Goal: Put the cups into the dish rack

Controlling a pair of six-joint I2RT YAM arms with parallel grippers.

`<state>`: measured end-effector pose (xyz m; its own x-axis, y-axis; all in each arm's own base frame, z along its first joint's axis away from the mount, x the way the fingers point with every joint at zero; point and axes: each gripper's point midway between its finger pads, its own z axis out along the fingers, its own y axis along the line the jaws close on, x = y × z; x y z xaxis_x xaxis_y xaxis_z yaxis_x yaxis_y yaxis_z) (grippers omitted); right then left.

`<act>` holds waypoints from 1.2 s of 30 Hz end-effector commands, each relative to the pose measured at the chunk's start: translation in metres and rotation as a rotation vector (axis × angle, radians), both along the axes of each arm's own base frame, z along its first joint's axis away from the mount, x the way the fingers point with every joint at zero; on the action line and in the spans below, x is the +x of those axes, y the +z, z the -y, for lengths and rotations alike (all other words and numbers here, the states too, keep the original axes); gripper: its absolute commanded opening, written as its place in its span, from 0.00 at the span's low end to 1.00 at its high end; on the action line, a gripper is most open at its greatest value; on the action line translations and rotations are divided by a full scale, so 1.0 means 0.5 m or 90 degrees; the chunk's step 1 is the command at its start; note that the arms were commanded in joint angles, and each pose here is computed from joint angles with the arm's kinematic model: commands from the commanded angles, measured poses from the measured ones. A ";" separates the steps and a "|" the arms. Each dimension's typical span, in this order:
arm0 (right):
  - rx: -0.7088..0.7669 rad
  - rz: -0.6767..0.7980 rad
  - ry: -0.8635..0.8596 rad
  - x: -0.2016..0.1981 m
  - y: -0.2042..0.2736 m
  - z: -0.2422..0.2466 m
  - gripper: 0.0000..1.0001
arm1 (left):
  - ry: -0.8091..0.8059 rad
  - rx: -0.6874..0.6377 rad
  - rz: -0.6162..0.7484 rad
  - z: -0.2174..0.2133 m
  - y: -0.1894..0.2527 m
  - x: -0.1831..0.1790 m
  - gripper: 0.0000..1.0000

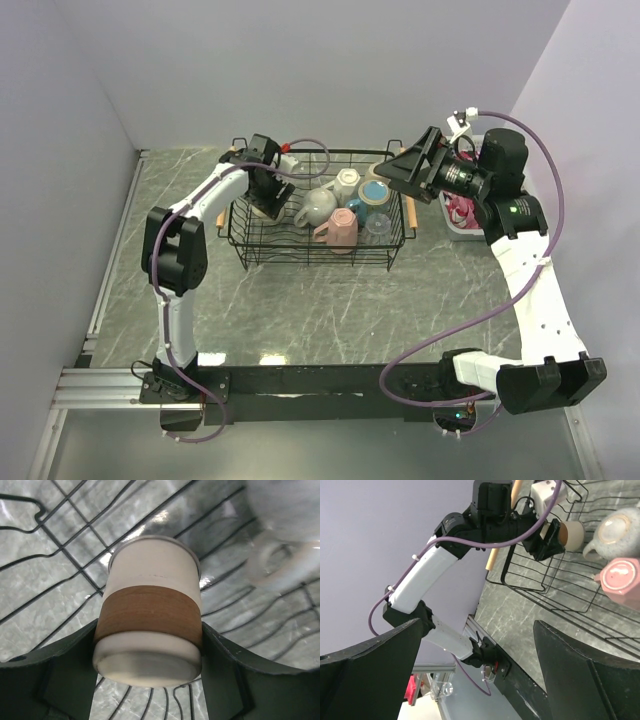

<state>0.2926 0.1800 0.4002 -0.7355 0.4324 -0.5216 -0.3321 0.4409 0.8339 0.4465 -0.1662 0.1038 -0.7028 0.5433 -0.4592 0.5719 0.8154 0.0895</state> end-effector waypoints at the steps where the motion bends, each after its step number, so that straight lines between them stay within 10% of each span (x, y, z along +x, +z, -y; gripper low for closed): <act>1: -0.005 0.028 -0.006 -0.011 0.009 0.012 1.00 | 0.008 0.037 0.052 -0.025 0.015 0.033 0.01; 17: 0.004 0.012 0.006 0.012 -0.011 0.005 1.00 | -0.009 0.023 0.043 0.008 0.005 0.041 0.01; 23: 0.002 0.007 0.005 0.015 -0.018 0.006 1.00 | -0.009 0.024 0.028 0.010 -0.018 0.035 0.41; 29: 0.003 0.004 0.006 0.019 -0.022 0.007 1.00 | -0.009 0.020 0.033 0.016 -0.009 0.048 0.27; 36: 0.005 0.004 0.009 0.015 -0.024 0.006 1.00 | -0.014 0.007 0.041 0.026 -0.002 0.046 0.92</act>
